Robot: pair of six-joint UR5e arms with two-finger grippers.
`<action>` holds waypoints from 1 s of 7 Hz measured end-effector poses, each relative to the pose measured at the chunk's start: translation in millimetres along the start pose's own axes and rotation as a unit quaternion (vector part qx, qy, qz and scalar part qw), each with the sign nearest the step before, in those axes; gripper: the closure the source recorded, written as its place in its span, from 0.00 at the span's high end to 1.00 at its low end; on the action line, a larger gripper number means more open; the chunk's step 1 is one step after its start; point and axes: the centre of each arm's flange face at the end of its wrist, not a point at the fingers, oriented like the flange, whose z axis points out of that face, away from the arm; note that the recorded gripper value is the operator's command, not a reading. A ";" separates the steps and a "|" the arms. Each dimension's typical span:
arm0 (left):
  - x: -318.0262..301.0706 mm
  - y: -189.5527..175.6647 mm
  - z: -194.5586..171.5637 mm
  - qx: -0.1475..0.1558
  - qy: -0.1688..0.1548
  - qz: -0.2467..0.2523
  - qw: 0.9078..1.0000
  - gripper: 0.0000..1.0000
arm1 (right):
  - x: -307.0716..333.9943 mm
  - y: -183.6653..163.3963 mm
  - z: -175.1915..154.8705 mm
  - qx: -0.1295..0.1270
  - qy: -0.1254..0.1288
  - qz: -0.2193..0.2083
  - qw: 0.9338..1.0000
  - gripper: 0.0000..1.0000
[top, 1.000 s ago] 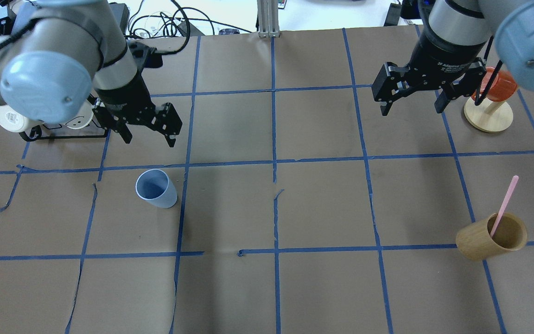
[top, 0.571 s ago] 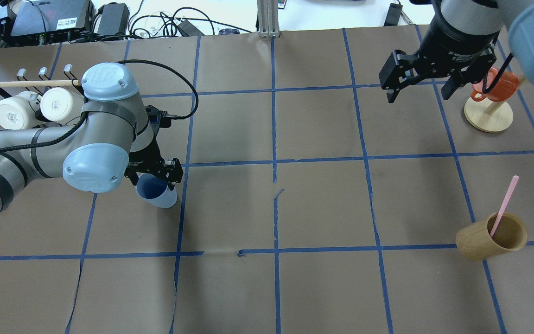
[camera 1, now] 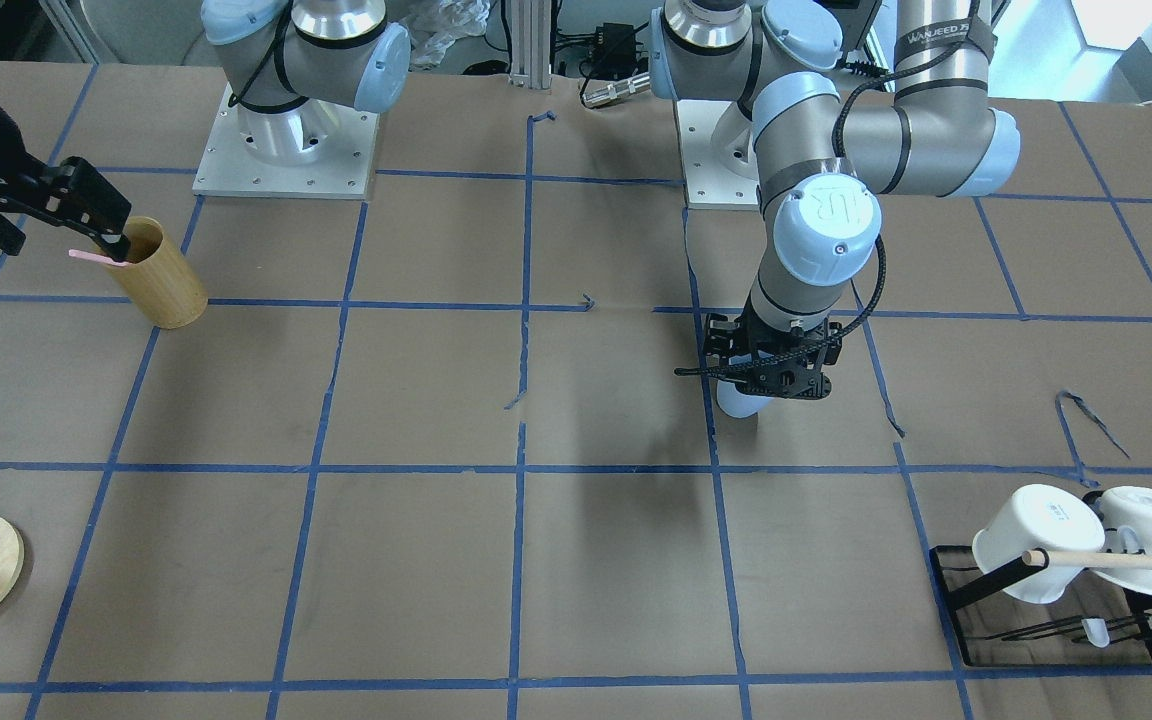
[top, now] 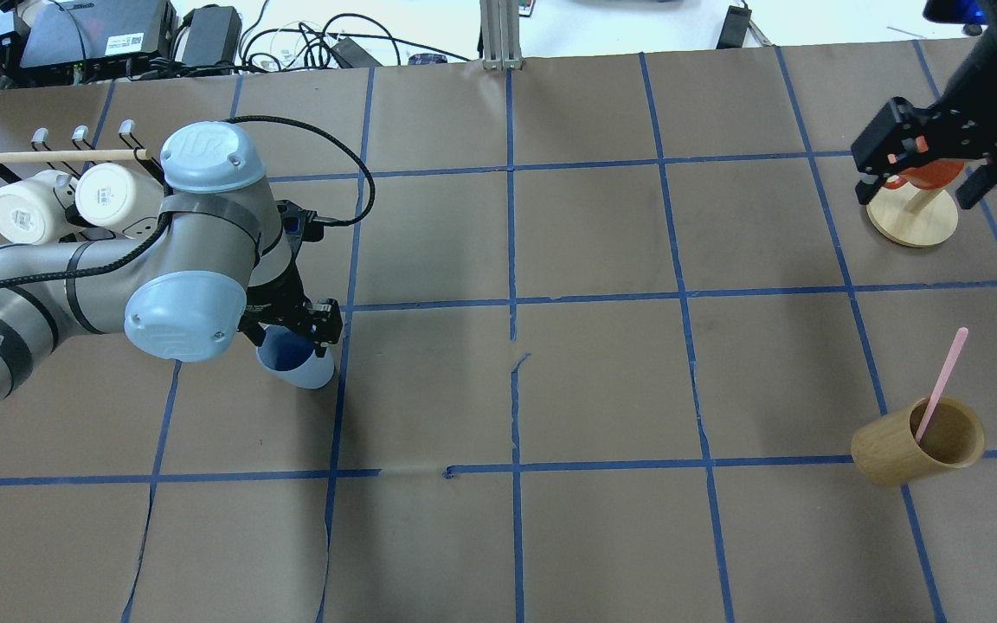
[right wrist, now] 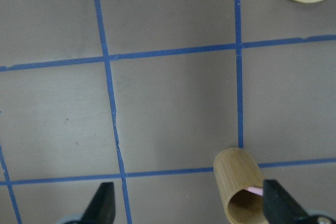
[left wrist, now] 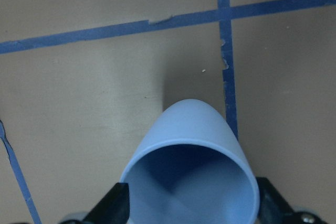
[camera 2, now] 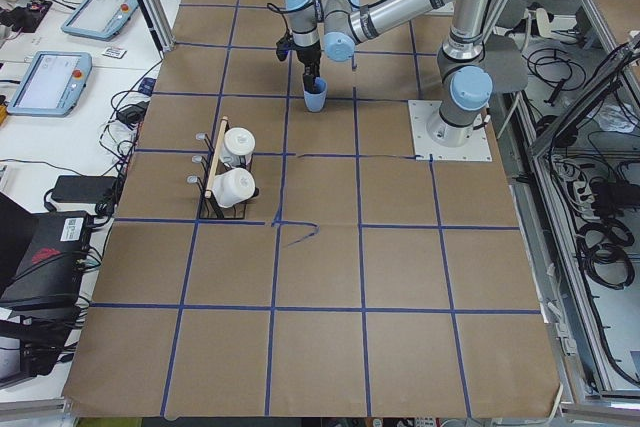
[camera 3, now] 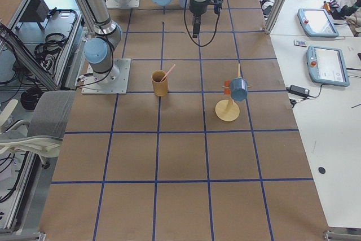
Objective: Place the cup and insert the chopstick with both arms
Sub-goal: 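Lift the blue cup with the left gripper while the right descends to the chopstick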
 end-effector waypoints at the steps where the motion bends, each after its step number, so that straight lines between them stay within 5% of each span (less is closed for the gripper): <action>1: -0.2 -0.4 -0.8 0.001 0.000 0.000 1.000 0.14 | 16.5 9.1 7.6 -0.045 -0.003 0.012 0.999 1.00; 2: -0.3 -0.8 -1.3 0.002 0.000 0.001 1.000 0.00 | 32.3 19.7 16.2 -0.094 0.007 0.024 0.995 1.00; 5: 0.0 -3.9 -5.6 0.011 0.000 -0.001 1.000 0.00 | 78.0 39.8 65.5 -0.180 0.011 0.056 0.982 1.00; 7: 28.4 -16.5 -33.7 0.052 0.023 -0.030 0.998 0.00 | 83.8 40.8 117.2 -0.186 0.008 0.061 0.981 0.64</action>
